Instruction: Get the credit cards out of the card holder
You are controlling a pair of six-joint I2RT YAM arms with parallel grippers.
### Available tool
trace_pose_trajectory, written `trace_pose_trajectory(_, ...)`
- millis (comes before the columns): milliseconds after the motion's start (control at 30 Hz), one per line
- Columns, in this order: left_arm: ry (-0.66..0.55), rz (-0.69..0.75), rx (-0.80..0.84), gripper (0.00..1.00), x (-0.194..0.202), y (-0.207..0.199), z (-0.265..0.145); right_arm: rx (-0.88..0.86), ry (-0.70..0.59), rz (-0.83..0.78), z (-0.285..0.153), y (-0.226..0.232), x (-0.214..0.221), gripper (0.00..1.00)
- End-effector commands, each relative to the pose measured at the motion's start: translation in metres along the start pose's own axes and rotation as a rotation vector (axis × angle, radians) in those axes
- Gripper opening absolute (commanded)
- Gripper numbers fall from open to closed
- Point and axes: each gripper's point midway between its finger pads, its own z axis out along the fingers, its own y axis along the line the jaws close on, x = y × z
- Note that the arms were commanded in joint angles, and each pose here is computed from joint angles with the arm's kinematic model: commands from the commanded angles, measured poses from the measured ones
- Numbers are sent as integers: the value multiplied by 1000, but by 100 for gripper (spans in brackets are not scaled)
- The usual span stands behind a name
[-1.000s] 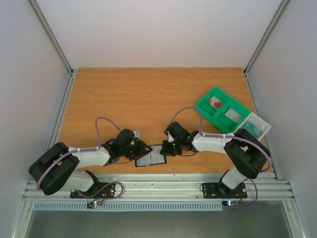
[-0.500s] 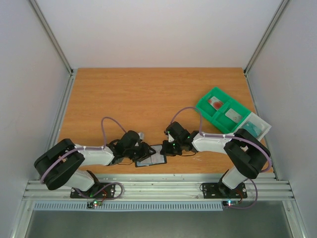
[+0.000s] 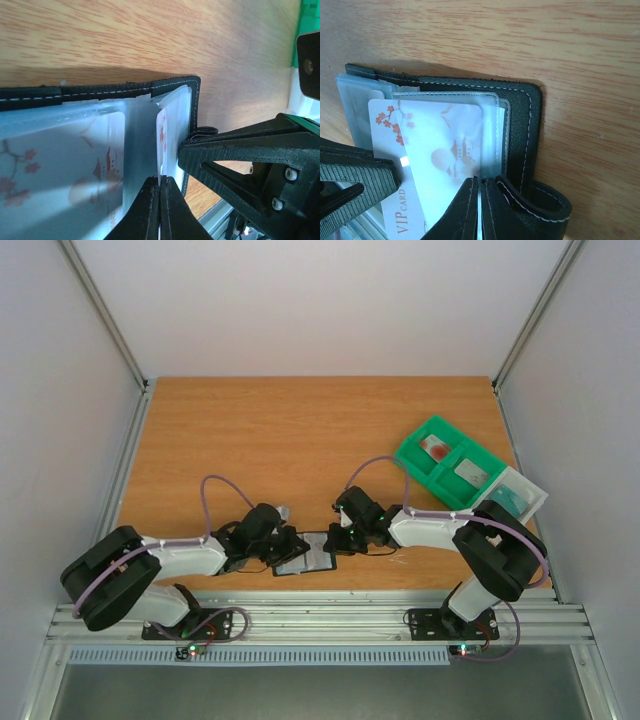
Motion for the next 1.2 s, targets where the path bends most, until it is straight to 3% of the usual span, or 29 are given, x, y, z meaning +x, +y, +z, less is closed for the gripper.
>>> trace_pose_trajectory(0, -43, 17, -48, 1, -5, 8, -6, 144, 54, 50, 10, -41, 22, 5)
trace_pose_trajectory(467, -90, 34, -75, 0, -4, 15, -29, 139, 39, 39, 6, -36, 18, 5)
trace_pose_trajectory(767, -148, 73, -96, 0, -7, 8, -60, 56, -29, -82, -19, -3, -1, 7)
trace_pose_trajectory(1000, -142, 172, -26, 1, -1, -18, -86, 27, -105, -244, -65, 31, -19, 11)
trace_pose_trajectory(1167, -76, 283, 139, 0, 16, -50, -96, -60, -147, -397, -111, 65, -17, 16)
